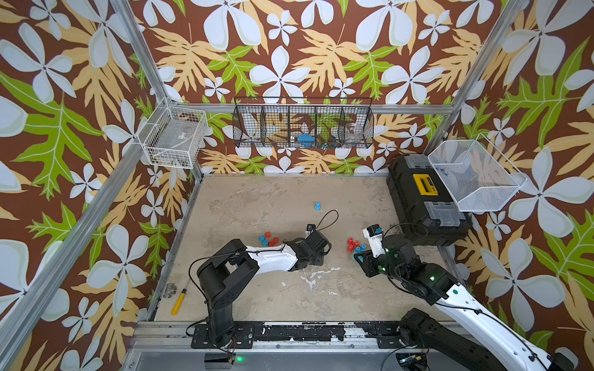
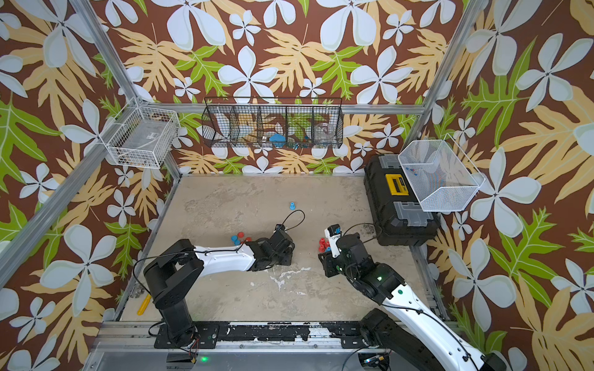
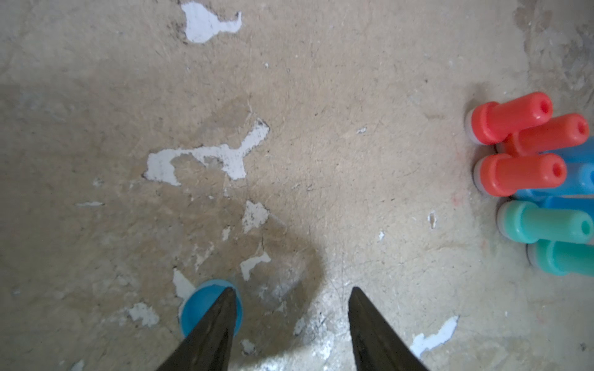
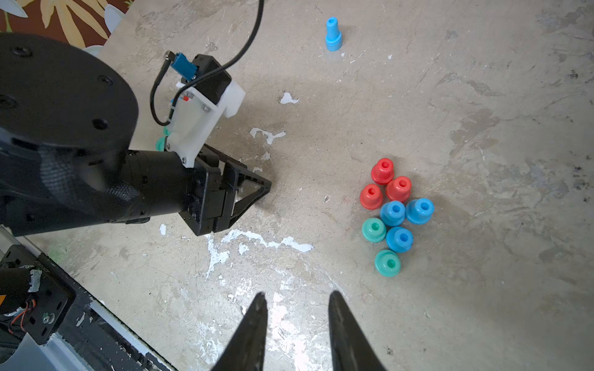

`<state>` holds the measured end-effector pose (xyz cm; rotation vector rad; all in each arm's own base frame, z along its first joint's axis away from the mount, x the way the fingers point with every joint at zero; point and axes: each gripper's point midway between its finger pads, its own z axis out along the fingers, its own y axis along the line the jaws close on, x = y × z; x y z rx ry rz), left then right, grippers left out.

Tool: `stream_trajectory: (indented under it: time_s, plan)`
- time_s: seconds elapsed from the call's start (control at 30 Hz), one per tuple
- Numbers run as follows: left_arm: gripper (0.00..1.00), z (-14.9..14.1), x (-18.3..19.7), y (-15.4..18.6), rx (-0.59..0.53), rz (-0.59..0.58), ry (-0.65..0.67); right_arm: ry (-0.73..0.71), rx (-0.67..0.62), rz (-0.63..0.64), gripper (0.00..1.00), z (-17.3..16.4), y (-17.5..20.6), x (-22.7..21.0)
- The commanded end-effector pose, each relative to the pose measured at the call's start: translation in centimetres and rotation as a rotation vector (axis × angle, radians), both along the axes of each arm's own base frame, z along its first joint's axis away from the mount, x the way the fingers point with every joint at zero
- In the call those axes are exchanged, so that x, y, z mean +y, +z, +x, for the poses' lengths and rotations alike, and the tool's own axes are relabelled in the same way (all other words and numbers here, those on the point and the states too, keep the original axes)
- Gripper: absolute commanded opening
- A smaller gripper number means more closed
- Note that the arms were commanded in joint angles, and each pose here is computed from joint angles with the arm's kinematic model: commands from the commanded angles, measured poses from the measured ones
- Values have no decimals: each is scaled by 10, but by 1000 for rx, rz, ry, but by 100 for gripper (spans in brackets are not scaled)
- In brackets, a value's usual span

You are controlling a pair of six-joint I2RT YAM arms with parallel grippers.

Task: Close the stamp cap
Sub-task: Move the cover to the center of the board.

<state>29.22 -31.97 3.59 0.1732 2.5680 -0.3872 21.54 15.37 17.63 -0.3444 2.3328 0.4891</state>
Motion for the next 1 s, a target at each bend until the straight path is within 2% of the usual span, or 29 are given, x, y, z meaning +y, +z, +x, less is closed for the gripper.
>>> stream_trajectory:
  time_s: [0.0, 0.33, 0.57, 0.77, 0.97]
  plan:
    - [58, -1, -1, 0, 8, 14, -17, -7, -6, 9, 34, 2, 3, 1]
    - [59, -1, 1, 25, -29, -4, -24, -12, -6, 1, 34, 4, 2, 0]
    - [59, -13, 18, 82, -118, -67, -46, -55, 2, -56, 34, 9, -2, -9]
    - [61, -34, 59, 146, -270, -170, -35, -67, 6, -118, 34, 19, 2, -11]
    - [61, -53, 109, 177, -371, -147, 11, -81, 3, -161, 34, 31, 6, -9]
